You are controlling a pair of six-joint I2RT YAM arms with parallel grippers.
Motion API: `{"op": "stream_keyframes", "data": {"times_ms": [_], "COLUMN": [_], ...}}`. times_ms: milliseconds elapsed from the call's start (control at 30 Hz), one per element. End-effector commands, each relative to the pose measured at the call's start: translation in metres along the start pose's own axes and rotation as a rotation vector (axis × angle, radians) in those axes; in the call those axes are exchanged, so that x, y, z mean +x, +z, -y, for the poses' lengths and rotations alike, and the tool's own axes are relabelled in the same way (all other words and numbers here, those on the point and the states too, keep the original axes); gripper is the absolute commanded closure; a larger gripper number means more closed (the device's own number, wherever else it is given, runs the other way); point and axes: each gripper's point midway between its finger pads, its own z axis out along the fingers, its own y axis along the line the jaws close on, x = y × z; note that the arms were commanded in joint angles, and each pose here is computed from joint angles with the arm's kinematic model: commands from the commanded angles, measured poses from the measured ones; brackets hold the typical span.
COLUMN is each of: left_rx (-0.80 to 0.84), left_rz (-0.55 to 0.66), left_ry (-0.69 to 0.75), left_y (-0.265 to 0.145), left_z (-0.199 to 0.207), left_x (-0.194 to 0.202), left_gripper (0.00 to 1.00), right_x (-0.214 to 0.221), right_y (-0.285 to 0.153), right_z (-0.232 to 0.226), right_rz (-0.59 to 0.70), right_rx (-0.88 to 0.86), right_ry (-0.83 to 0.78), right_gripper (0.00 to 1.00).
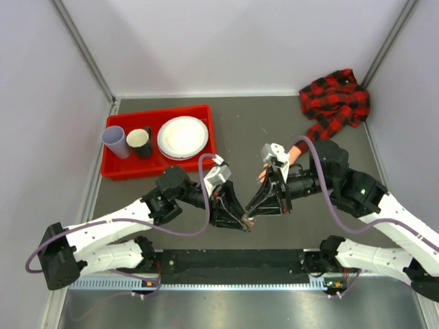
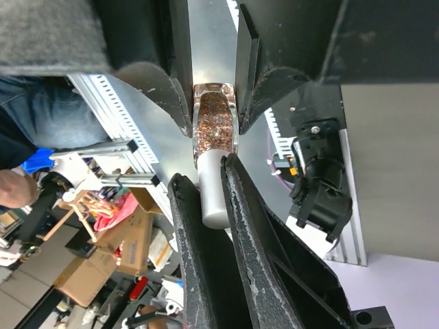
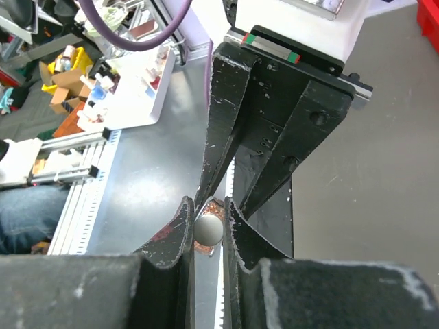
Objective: Paint the nails
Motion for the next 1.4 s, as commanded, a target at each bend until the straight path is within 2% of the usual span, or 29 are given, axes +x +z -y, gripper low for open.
{"op": "stream_keyframes", "data": {"times_ms": [0,100,133,167,233,267,333,367,500,600,733,867,1033,1100,1233,1367], "left_rx": [0.005,-0.223,-0.296,-0.425,-0.568,-0.718,-0.842,-0.877,-0.903,-0.913,-0.915,-0.905,-0.904,-0.902,-0.879,-0.810], "left_rz": [0.080,0.075,0.062,0.085,0.054,0.069,0.045,0.032,-0.007,-0.020,0.001,0.022,0.016,0.016,0.028,0.034], "left_ry": [0.258,0.301,0.333,0.347,0.385,0.387,0.395,0.396,0.409,0.406,0.412,0.409,0.407,0.406,0.382,0.380], "left_y": [0.003,-0.004,-0.008,-0.017,-0.031,-0.047,-0.064,-0.068,-0.071,-0.073,-0.075,-0.074,-0.074,-0.074,-0.071,-0.063], "left_z": [0.017,-0.022,-0.036,-0.056,-0.079,-0.101,-0.119,-0.126,-0.136,-0.140,-0.137,-0.136,-0.137,-0.136,-0.132,-0.120], "left_x": [-0.045,-0.049,-0.049,-0.057,-0.056,-0.061,-0.058,-0.055,-0.047,-0.042,-0.043,-0.041,-0.039,-0.038,-0.037,-0.037], "left_gripper": [1.00,1.00,1.00,1.00,1.00,1.00,1.00,1.00,1.00,1.00,1.00,1.00,1.00,1.00,1.00,1.00], "right_x": [0.017,0.018,0.014,0.017,0.013,0.016,0.012,0.012,0.000,-0.012,-0.014,-0.013,-0.013,-0.013,-0.007,0.001], "right_y": [0.003,-0.007,-0.011,-0.015,-0.025,-0.030,-0.034,-0.035,-0.040,-0.039,-0.035,-0.022,-0.017,-0.020,-0.017,-0.011], "right_z": [0.030,0.045,0.049,0.055,0.078,0.084,0.099,0.103,0.116,0.119,0.123,0.132,0.140,0.143,0.146,0.140], "right_rz": [-0.052,-0.073,-0.068,-0.078,-0.078,-0.088,-0.091,-0.090,-0.052,-0.006,-0.018,-0.042,-0.044,-0.041,-0.069,-0.115], "right_rx": [0.128,0.251,0.297,0.351,0.506,0.565,0.660,0.691,0.806,0.837,0.861,0.862,0.877,0.898,0.892,0.834], "right_ry": [-0.014,0.010,0.017,0.049,0.079,0.125,0.167,0.217,0.306,0.360,0.433,0.484,0.489,0.479,0.471,0.443], "right_gripper": [1.00,1.00,0.93,0.77,0.63,0.50,0.43,0.36,0.30,0.28,0.34,0.53,0.59,0.65,0.67,1.00]}}
